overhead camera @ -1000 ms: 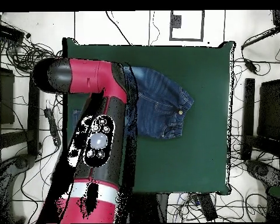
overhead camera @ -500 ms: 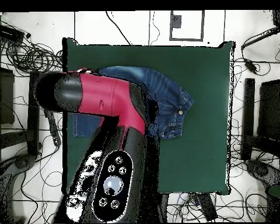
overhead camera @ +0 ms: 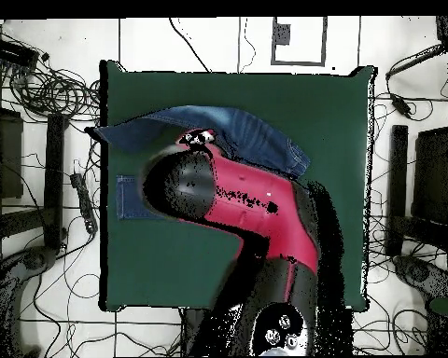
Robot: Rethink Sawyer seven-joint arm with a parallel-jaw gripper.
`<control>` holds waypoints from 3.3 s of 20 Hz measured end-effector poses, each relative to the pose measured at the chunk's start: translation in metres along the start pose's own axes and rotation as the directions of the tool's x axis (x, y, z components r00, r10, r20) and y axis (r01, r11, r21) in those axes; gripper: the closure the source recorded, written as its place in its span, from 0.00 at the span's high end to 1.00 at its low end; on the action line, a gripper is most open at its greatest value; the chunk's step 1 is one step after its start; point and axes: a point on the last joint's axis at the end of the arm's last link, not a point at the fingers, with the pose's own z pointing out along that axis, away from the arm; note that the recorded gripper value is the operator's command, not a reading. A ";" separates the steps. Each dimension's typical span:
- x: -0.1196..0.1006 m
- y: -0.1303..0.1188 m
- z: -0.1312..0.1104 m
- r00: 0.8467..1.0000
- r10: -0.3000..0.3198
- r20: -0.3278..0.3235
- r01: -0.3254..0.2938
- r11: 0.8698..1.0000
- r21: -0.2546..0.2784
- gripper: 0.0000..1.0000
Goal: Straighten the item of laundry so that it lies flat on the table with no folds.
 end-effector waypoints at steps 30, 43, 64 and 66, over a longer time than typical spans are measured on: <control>0.019 -0.034 0.055 0.988 -0.138 -0.069 0.143 0.988 0.059 1.00; 0.015 -0.081 0.094 0.973 -0.214 -0.089 0.223 0.968 0.114 1.00; 0.047 -0.107 0.154 0.949 -0.254 -0.189 0.280 0.951 0.128 1.00; 0.049 -0.109 0.160 0.947 -0.264 -0.182 0.289 0.950 0.122 1.00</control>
